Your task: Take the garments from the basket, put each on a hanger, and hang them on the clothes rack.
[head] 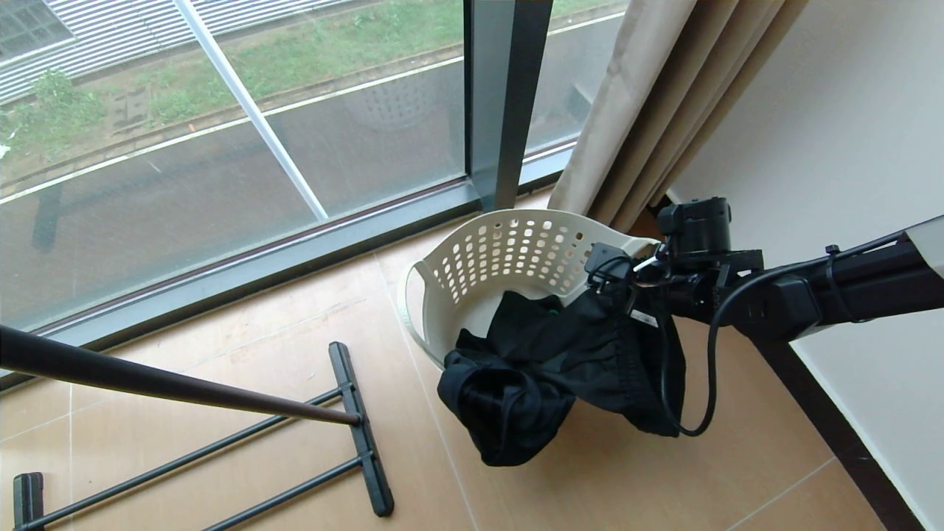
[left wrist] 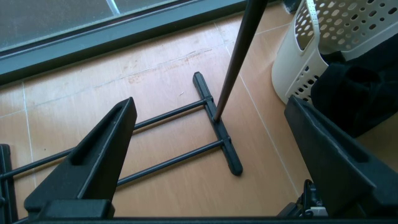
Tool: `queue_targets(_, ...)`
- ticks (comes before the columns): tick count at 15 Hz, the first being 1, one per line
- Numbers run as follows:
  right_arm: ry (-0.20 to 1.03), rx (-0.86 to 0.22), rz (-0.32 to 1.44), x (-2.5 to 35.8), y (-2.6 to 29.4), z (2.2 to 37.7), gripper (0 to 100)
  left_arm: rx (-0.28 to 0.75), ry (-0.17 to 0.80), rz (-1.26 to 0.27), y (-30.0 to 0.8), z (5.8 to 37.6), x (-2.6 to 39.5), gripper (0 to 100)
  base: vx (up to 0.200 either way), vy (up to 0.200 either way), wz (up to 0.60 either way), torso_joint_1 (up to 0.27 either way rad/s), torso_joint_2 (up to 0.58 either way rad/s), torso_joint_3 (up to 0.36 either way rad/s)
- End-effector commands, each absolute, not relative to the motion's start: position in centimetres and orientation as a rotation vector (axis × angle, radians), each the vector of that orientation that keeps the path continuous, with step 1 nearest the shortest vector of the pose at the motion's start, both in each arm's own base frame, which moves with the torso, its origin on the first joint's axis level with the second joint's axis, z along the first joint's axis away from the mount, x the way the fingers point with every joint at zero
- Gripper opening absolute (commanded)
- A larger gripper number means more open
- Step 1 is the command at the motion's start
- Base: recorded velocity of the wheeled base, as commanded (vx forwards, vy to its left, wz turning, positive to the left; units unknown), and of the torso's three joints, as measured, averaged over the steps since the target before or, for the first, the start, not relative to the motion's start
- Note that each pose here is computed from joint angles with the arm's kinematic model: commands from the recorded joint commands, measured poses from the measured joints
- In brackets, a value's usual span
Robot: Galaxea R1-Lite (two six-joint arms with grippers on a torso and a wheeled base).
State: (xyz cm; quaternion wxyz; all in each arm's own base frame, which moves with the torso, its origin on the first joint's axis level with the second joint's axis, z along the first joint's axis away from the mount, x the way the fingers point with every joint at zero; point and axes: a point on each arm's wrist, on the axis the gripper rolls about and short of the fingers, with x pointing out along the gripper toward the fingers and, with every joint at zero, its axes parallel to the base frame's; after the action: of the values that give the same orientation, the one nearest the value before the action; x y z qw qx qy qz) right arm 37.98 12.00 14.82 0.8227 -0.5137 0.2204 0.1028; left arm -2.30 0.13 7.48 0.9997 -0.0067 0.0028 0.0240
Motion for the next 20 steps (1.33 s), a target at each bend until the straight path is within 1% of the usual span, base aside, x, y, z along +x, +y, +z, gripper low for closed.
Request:
queue_targets(1, 0.431, -1.041, 0.196, 36.1, 11.5, 17.2, 0, -0.014, 0.006, 0.048, 0.1, 7.5, -2.3, 100, 0.0, 0.0, 0.0, 0.0, 0.0, 0.0)
queue_targets(2, 0.41, -1.02, 0.192, 34.4, 11.2, 18.5, 0, -0.014, 0.007, 0.049, 0.1, 7.5, -2.3, 100, 0.0, 0.0, 0.0, 0.0, 0.0, 0.0)
queue_targets(3, 0.4, -1.011, 0.191, 33.5, 11.0, 19.0, 0, -0.014, 0.007, 0.049, 0.1, 7.5, -2.3, 100, 0.0, 0.0, 0.0, 0.0, 0.0, 0.0)
queue_targets(4, 0.377, -0.942, 0.188, 30.2, 10.6, 20.3, 0, -0.014, 0.007, 0.048, 0.1, 7.5, -2.3, 100, 0.0, 0.0, 0.0, 0.0, 0.0, 0.0)
queue_targets(5, 0.362, -0.88, 0.19, 28.1, 10.4, 20.8, 0, -0.014, 0.007, 0.048, 0.1, 7.5, -2.3, 100, 0.0, 0.0, 0.0, 0.0, 0.0, 0.0)
queue_targets(6, 0.355, -0.854, 0.19, 27.1, 10.3, 21.1, 0, -0.012, 0.006, 0.048, 0.1, 7.5, -2.3, 100, 0.0, 0.0, 0.0, 0.0, 0.0, 0.0)
queue_targets(7, 0.334, -0.774, 0.189, 24.7, 9.9, 21.6, 0, -0.014, 0.006, 0.048, 0.1, 7.5, -2.3, 100, 0.0, 0.0, 0.0, 0.0, 0.0, 0.0)
queue_targets(8, 0.319, -0.716, 0.197, 23.3, 10.0, 21.9, 0, -0.014, 0.007, 0.048, 0.1, 7.5, -2.3, 100, 0.0, 0.0, 0.0, 0.0, 0.0, 0.0)
queue_targets(9, 0.314, -0.692, 0.199, 22.8, 9.9, 22.0, 0, -0.014, 0.007, 0.048, 0.1, 7.5, -2.3, 100, 0.0, 0.0, 0.0, 0.0, 0.0, 0.0)
queue_targets(10, 0.301, -0.62, 0.195, 21.2, 9.5, 22.2, 0, -0.014, 0.007, 0.048, 0.1, 7.5, -2.3, 100, 0.0, 0.0, 0.0, 0.0, 0.0, 0.0)
queue_targets(11, 0.294, -0.577, 0.188, 20.1, 9.0, 22.2, 0, -0.014, 0.006, 0.048, 0.1, 7.5, -2.3, 100, 0.0, 0.0, 0.0, 0.002, 0.0, 0.105)
queue_targets(13, 0.299, -0.494, 0.184, 18.4, 8.3, 21.5, 0, -0.014, 0.006, 0.048, 0.1, 7.5, -2.3, 100, 0.0, 0.0, 0.0, 0.005, 0.0, 0.159)
queue_targets(16, 0.332, -0.405, 0.202, 17.3, 8.4, 20.4, 0, -0.014, 0.007, 0.048, 0.1, 7.5, -2.3, 100, 0.0, 0.0, 0.0, -0.001, 0.0, 0.19)
queue_targets(17, 0.347, -0.383, 0.233, 16.8, 8.3, 19.8, 0, -0.014, 0.007, 0.048, 0.1, 7.5, -2.3, 100, 0.0, 0.0, 0.0, 0.007, 0.0, 0.193)
queue_targets(20, 0.322, -0.367, 0.258, 16.2, 8.0, 20.2, 0, -0.014, 0.007, 0.048, 0.1, 7.5, -2.3, 100, 0.0, 0.0, 0.0, -0.001, 0.0, 0.204)
